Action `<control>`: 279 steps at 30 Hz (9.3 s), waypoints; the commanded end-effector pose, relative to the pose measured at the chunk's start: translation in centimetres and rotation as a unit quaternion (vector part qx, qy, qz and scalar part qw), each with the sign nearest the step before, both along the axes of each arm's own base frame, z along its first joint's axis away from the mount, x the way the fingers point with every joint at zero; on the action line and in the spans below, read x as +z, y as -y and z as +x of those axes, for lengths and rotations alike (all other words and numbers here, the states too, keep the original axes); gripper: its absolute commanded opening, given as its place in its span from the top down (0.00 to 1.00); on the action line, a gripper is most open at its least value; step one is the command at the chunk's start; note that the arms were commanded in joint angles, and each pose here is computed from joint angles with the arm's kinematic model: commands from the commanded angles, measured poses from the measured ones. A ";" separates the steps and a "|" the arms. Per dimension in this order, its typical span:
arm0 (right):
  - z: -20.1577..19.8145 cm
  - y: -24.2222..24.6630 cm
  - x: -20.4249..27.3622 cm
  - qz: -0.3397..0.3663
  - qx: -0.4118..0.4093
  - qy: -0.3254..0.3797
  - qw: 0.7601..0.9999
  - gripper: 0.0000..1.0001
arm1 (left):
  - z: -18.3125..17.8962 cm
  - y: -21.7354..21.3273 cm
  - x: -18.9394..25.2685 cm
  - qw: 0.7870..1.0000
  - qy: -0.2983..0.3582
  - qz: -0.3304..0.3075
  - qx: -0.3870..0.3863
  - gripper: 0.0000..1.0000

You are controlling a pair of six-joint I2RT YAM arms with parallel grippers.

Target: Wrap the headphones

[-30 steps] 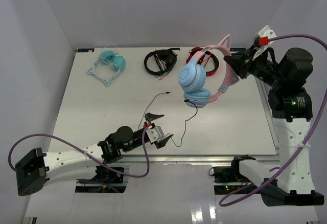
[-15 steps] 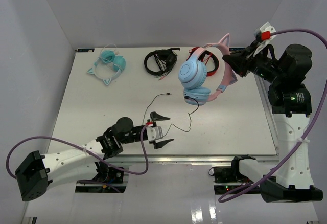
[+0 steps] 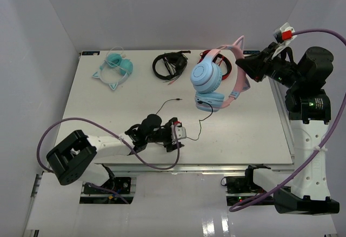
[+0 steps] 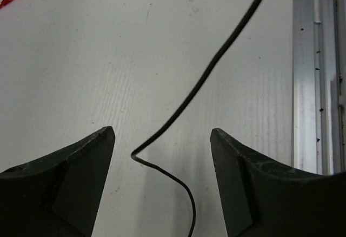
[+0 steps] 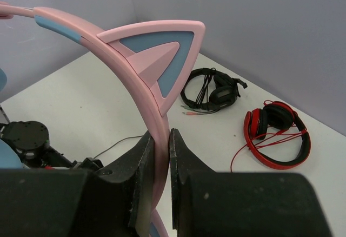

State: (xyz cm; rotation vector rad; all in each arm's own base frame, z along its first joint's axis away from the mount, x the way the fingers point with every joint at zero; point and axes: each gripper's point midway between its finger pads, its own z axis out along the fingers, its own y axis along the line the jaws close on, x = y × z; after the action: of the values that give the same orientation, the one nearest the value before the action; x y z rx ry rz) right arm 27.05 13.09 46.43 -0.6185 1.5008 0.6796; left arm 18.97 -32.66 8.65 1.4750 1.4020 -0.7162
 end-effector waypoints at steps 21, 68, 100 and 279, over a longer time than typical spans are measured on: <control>10.2 10.6 -10.3 0.057 -0.412 -0.132 0.900 0.92 | -4.0 4.1 4.8 0.988 -0.124 0.018 0.086 1.00; -2.9 -4.1 -11.5 -0.090 0.114 0.006 0.989 0.92 | 8.6 -5.6 14.4 0.963 -0.102 0.007 0.250 1.00; 12.0 9.6 -11.5 0.144 -0.412 -0.118 0.892 0.92 | 3.4 4.7 14.2 0.961 -0.176 -0.081 0.195 1.00; -0.2 -5.9 -18.3 -0.029 0.173 -0.135 0.975 0.92 | 13.5 -3.2 17.2 0.924 -0.147 -0.226 0.271 0.32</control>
State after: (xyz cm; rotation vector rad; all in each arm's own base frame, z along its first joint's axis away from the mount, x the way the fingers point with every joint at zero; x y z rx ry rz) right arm 27.06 18.66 24.84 -0.9140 1.7254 0.9610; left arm 32.72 -29.98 20.73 0.7607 1.7925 -0.6804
